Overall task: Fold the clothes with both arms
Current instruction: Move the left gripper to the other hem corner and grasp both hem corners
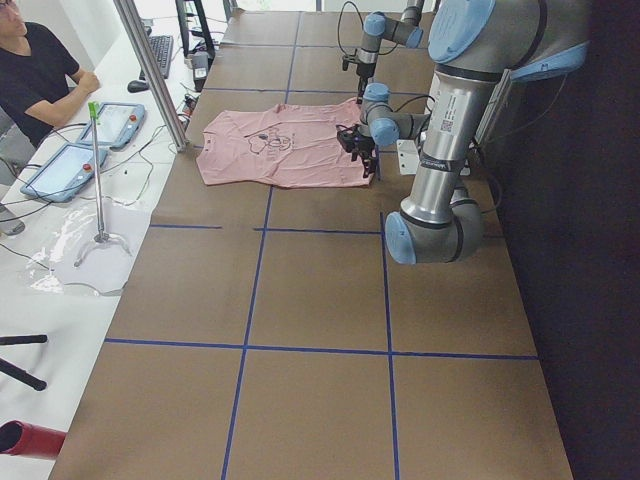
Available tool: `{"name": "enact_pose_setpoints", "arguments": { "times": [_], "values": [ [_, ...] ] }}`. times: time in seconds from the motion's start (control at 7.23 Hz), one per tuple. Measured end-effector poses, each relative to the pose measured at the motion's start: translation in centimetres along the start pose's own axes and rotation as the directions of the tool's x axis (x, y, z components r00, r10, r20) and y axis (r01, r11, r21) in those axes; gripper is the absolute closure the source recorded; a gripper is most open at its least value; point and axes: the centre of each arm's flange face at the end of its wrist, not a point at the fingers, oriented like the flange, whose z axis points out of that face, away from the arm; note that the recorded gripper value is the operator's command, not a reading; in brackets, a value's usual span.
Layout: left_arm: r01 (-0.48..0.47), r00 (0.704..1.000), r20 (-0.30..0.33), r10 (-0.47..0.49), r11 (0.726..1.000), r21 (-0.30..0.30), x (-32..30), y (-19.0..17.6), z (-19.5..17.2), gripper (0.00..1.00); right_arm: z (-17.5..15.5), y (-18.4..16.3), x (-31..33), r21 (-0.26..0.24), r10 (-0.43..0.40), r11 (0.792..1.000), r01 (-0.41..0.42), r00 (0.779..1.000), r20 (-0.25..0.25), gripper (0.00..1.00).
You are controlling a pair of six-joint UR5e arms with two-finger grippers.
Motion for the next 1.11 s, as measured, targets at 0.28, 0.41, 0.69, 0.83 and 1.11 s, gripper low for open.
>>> {"name": "enact_pose_setpoints", "arguments": {
  "times": [0.28, 0.41, 0.69, 0.83, 1.11],
  "values": [
    [0.0, 1.0, 0.024, 0.0, 1.0, -0.001, -0.9, 0.5, 1.0, 0.02, -0.2, -0.1, -0.7, -0.001, -0.002, 1.0, 0.002, 1.0, 0.017, 1.0],
    [-0.003, 0.999, 0.034, 0.004, 1.0, -0.003, -1.1, 0.8, 1.4, 0.02, -0.4, -0.2, -0.9, -0.001, -0.002, 1.0, 0.002, 1.0, 0.021, 1.0],
    [-0.015, 0.999, 0.047, 0.015, 1.0, -0.012, -1.4, 1.9, 2.2, 0.02, -0.5, -0.2, -1.1, 0.001, -0.002, 1.0, 0.002, 1.0, 0.026, 1.0],
    [-0.017, 0.998, 0.054, 0.017, 1.0, -0.013, -1.4, 2.0, 2.6, 0.04, -0.6, -0.3, -1.2, 0.002, -0.002, 1.0, 0.002, 1.0, 0.03, 1.0],
    [-0.018, 0.998, 0.058, 0.019, 1.0, -0.013, -1.4, 2.2, 3.0, 0.3, -0.8, -0.4, -1.8, 0.005, -0.002, 1.0, 0.002, 0.999, 0.04, 1.0]
  ]
}}
